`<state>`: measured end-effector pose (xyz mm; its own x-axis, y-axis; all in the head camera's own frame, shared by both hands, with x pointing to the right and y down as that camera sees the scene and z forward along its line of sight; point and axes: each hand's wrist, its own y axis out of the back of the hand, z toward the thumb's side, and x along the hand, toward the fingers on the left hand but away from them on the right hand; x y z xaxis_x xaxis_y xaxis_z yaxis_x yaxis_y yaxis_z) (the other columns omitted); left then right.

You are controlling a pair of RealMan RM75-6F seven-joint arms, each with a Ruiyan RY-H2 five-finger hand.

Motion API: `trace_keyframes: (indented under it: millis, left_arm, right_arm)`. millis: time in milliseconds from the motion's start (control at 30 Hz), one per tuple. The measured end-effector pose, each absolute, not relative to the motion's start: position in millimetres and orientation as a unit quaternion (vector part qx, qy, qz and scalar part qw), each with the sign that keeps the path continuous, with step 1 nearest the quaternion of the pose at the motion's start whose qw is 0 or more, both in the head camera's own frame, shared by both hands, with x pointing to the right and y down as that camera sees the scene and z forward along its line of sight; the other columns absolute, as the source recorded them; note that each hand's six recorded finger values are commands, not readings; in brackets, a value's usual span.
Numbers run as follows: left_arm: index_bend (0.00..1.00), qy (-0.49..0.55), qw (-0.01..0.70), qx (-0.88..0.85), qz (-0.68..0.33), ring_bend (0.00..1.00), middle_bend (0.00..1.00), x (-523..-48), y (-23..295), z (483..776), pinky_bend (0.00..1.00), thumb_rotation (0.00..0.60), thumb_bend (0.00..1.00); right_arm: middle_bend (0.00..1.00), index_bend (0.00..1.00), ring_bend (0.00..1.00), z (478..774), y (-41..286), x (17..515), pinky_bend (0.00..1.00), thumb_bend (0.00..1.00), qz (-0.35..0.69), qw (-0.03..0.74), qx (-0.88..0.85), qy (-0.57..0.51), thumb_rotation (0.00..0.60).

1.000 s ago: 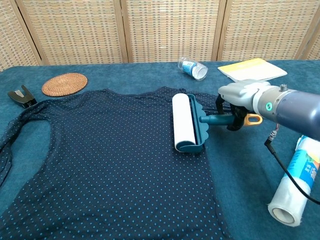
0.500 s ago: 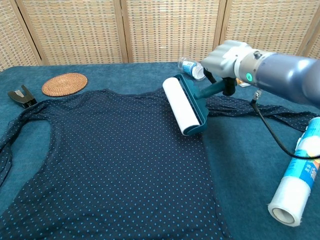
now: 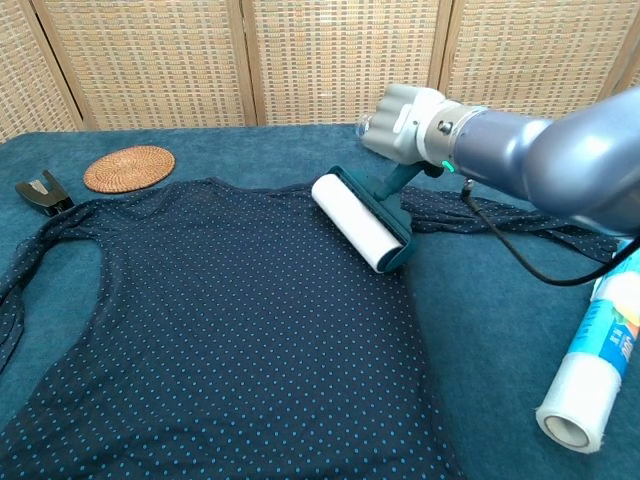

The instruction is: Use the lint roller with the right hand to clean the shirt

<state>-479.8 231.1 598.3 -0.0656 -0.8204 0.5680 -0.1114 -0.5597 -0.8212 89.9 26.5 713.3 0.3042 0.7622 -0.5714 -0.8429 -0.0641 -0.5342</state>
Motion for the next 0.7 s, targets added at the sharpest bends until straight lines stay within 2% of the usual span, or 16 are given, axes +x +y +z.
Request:
trace_keyframes:
  millis: [300,700]
  left_arm:
    - [0.0,0.374,0.28,-0.623,-0.628,0.0,0.0,-481,231,600,0.0,0.6,0.0]
    - [0.0,0.372,0.282,-0.625,-0.626,0.0,0.0,-478,232,599,0.0,0.6,0.0]
  right_arm:
    - [1.0,0.7,1.0,713,50,58,1.0,0.72,0.554,0.709,-0.432,0.069,0.6]
    - [1.0,0.71,1.0,695,105,14,1.0,0.72,0.491,0.744,-0.442,0.094,0.6]
